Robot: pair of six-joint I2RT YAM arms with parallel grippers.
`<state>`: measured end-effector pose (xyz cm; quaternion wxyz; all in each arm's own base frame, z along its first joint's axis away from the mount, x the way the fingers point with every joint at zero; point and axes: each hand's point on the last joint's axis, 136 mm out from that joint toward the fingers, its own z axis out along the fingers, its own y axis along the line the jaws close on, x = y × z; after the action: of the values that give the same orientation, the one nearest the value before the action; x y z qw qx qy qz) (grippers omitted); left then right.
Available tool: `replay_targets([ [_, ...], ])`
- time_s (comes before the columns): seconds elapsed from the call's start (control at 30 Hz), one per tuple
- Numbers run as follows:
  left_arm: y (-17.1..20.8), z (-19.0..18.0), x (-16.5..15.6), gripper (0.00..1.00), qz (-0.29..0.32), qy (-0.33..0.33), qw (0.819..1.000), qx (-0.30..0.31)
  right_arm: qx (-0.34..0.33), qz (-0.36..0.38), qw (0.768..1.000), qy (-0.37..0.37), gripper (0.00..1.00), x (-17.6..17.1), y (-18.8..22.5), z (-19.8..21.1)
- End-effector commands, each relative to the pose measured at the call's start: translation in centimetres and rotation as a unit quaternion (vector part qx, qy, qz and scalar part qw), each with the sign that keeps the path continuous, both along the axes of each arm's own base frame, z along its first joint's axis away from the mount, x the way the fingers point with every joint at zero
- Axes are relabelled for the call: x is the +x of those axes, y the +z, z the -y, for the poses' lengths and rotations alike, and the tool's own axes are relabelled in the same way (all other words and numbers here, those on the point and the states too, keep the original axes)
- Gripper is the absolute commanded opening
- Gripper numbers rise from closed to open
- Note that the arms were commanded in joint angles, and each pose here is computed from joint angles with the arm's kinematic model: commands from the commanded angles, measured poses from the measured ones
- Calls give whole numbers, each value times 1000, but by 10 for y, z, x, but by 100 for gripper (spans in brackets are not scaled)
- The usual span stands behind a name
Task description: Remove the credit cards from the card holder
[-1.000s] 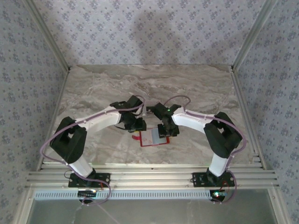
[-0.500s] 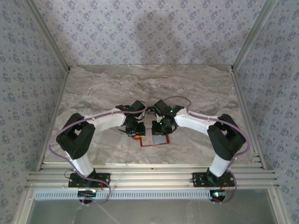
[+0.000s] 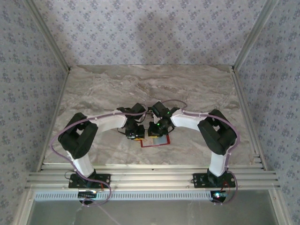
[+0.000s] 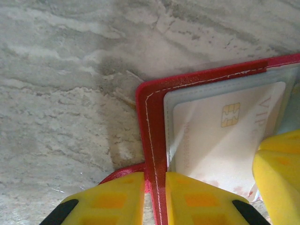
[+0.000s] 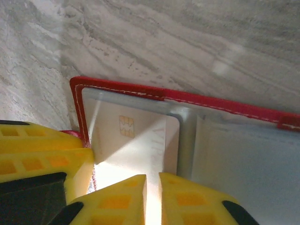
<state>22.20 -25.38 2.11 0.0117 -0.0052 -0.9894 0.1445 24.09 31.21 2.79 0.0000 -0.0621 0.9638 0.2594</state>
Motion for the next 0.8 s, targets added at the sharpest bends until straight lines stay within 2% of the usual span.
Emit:
replay_targets([
  [0.0,-12,-12,-5,19,-9,-1,999,33,-24,-14,1000,-7,19,-4,-13,13],
  [0.4,-6,-15,-4,21,-3,-2,999,37,-67,3,998,-10,25,-3,-10,30],
  [0.77,5,-12,2,21,12,-3,999,31,-51,16,999,-8,29,-2,5,26],
])
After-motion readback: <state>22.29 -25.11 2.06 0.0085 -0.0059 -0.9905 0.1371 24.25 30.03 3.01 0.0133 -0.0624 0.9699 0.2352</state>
